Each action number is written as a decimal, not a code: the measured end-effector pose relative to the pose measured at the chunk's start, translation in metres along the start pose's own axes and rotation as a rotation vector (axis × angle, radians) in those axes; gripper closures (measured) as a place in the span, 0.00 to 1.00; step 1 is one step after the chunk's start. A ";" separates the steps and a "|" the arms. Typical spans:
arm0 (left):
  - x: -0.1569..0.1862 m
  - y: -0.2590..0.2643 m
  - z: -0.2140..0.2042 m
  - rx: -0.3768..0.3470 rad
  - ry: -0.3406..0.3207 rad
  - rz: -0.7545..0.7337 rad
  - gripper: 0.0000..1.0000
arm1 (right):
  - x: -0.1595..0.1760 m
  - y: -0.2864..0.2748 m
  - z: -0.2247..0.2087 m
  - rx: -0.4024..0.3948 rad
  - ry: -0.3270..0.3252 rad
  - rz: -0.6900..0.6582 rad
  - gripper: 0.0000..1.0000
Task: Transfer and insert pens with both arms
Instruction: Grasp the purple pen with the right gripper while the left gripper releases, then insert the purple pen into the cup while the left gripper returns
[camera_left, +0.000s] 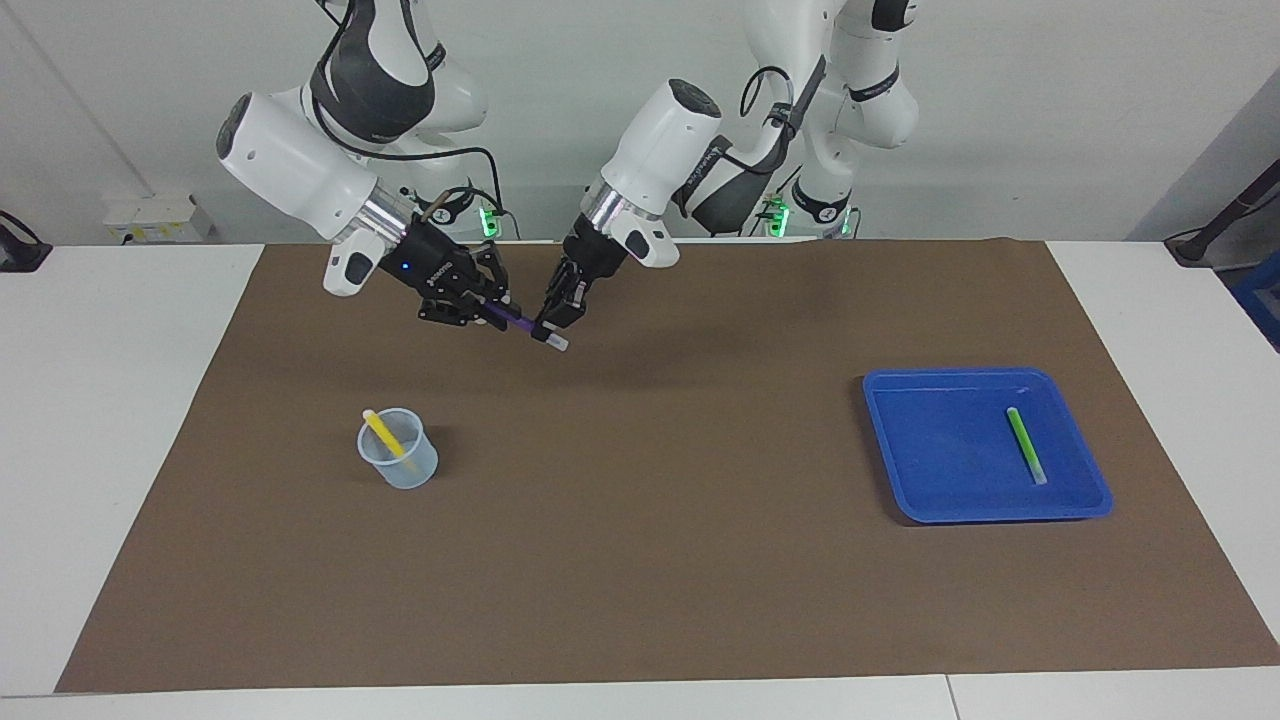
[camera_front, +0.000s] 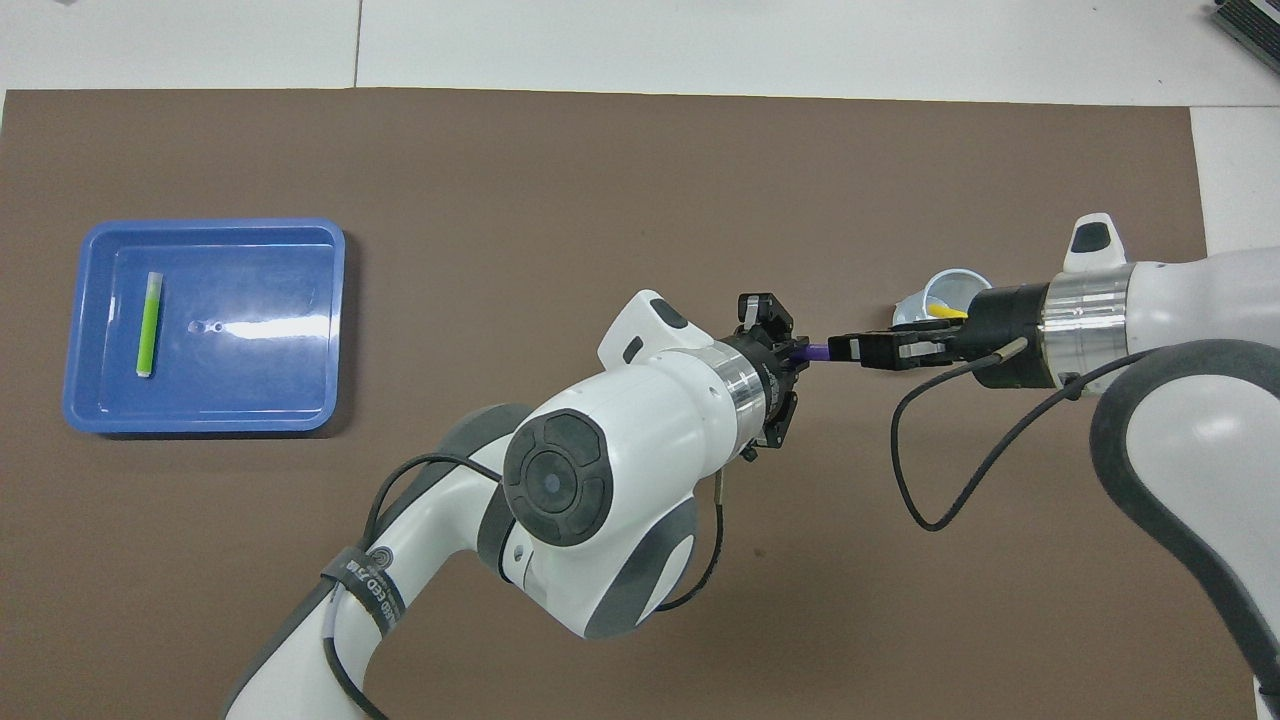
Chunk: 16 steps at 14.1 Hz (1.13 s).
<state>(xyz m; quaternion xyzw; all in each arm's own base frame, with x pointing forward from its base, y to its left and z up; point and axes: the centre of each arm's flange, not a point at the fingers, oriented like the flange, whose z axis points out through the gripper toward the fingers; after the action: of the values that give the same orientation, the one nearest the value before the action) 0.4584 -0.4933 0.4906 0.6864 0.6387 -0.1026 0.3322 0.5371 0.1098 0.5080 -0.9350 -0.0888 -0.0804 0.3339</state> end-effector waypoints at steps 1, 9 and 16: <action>0.000 0.000 0.000 -0.002 -0.001 -0.001 0.83 | 0.000 0.000 0.000 0.000 0.000 0.000 0.80; 0.002 0.003 -0.001 -0.016 -0.006 -0.006 0.77 | 0.002 0.001 -0.004 0.000 0.010 0.002 0.80; 0.022 0.020 -0.006 -0.012 0.025 -0.044 0.09 | 0.014 0.014 -0.017 -0.127 -0.011 -0.057 0.80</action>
<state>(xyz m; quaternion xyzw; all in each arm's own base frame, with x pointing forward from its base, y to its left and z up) 0.4794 -0.4716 0.4892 0.6713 0.6584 -0.0973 0.3260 0.5518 0.0898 0.5150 -0.9518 -0.1120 -0.0905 0.2710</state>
